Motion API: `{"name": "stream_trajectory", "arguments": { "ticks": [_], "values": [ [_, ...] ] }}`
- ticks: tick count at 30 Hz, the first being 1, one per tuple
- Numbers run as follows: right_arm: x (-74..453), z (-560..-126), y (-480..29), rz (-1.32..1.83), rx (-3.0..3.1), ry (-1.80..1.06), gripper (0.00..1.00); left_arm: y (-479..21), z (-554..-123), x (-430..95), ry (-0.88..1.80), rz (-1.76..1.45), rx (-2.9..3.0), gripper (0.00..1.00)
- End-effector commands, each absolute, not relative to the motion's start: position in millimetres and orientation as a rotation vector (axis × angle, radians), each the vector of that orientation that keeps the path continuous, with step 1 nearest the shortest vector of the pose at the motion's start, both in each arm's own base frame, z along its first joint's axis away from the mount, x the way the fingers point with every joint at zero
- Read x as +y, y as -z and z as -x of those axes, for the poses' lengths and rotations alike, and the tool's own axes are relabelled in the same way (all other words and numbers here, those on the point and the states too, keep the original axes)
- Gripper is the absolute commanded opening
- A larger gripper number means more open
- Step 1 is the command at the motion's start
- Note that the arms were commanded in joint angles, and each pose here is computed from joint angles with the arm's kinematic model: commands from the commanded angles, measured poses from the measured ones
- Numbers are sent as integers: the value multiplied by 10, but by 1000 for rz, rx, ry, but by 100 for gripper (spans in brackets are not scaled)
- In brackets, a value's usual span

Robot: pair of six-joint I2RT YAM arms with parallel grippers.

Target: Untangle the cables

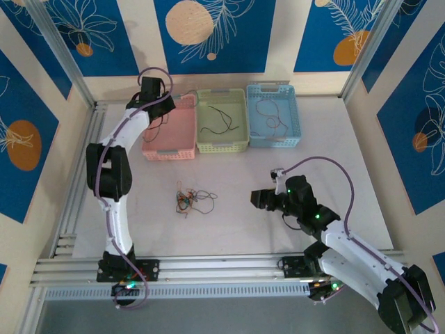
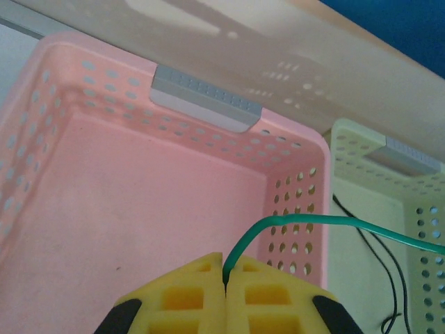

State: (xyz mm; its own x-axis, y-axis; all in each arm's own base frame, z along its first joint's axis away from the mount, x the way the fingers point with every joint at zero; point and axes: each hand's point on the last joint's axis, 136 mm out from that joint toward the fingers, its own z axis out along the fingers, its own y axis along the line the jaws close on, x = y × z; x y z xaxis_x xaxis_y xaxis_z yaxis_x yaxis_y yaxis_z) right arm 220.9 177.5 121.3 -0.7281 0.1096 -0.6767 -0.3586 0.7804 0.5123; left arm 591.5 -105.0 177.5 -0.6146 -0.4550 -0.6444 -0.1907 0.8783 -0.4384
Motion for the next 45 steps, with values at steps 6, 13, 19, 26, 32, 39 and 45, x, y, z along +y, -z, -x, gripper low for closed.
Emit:
{"name": "stream_trajectory", "arguments": {
  "ticks": [6, 13, 19, 26, 32, 39, 45],
  "values": [
    [1801, -2277, -1183, 172, 2240, -827, 61, -1519, -6039, -925, 506, 620, 2170, 0],
    [1803, -2287, -1149, 169, 2251, -822, 61, -1252, -5826, -603, 302, 683, 2235, 0],
    [1806, -2295, -1126, 166, 2260, -818, 61, -1180, -5821, -498, 188, 662, 2276, 0],
    [1804, -2296, -1113, 164, 2266, -817, 61, -1111, -5909, -505, 155, 619, 2313, 12],
    [1809, -2296, -1118, 166, 2266, -818, 61, -1285, -5975, -566, 188, 574, 2309, 50],
    [1809, -2295, -1128, 167, 2264, -821, 60, -1814, -5946, -593, 226, 527, 2241, 56],
    [1822, -2285, -1140, 175, 2261, -830, 60, -2566, -5586, -743, 403, 459, 2126, 57]
  ]
}}
